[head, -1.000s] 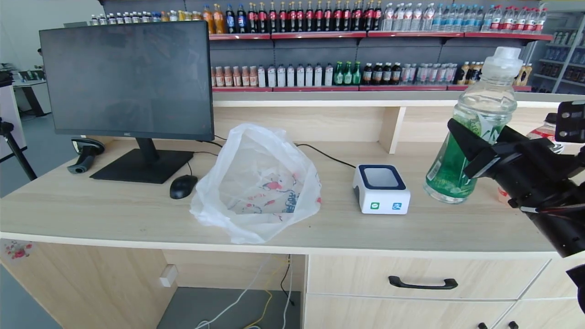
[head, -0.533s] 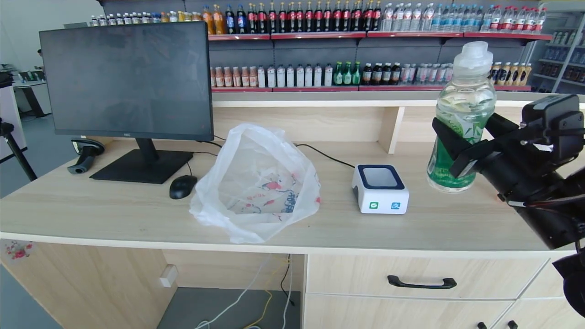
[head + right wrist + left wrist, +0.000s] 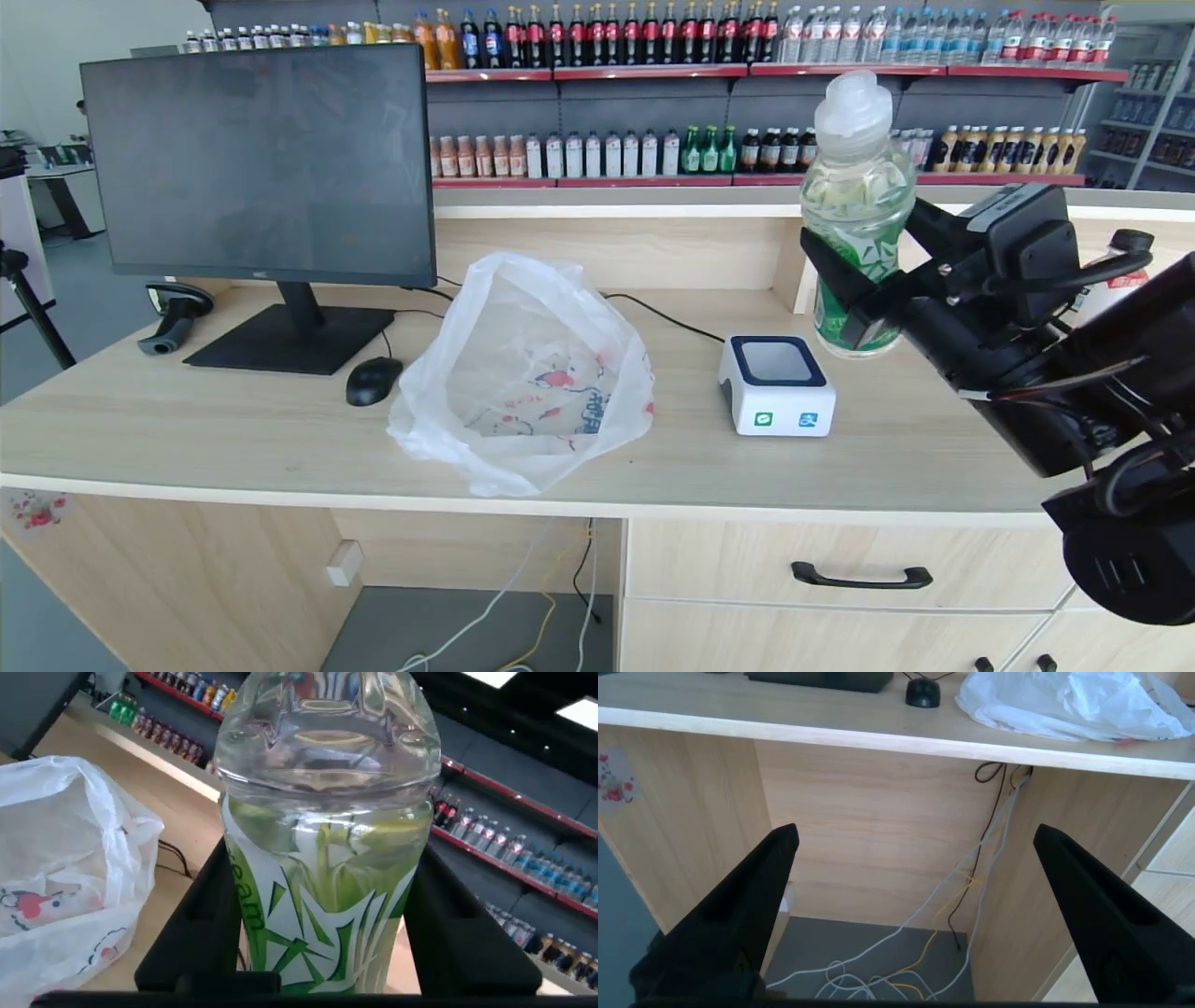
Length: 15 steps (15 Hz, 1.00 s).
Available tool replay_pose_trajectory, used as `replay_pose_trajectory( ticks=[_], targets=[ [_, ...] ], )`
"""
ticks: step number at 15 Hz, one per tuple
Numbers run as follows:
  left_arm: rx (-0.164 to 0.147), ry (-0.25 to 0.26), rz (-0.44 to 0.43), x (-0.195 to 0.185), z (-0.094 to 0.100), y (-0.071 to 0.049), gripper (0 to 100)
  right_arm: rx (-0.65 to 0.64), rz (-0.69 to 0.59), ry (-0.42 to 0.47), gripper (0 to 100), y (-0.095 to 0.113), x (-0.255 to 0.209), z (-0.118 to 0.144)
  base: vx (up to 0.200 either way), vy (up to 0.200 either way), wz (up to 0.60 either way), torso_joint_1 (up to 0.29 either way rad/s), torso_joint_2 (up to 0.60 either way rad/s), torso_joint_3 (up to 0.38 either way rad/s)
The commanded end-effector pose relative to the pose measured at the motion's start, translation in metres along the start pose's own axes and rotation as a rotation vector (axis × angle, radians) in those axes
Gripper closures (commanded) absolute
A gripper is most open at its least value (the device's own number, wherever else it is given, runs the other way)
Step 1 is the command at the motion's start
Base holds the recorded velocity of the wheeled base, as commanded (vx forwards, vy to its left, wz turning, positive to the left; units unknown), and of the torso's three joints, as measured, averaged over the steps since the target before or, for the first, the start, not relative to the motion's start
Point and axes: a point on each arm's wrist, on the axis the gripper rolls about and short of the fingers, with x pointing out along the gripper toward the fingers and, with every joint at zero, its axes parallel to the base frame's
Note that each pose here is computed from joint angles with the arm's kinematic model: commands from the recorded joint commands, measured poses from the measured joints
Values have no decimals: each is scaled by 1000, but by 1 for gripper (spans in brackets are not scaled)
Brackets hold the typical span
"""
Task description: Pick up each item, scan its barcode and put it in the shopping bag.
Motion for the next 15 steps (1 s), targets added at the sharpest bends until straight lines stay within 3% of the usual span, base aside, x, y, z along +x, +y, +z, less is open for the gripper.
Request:
replay_pose_trajectory(
  ticks=[1,4,7,15],
  targets=[
    [0,0,2,0,0,0,0,-28,35,-22,100,5,9,-6,0,0,0,0,0,0],
    [0,0,0,0,0,0,0,-66,131,-21,100,15,5,-18,0,0,0,0,0,0],
    [-2,-2,0,0,0,0,0,-117,193,-16,100,13,3,-36,0,0,0,0,0,0],
    [-2,-5,0,0,0,0,0,-180,300,-153,100,7,17,-42,0,0,0,0,0,0]
  ],
)
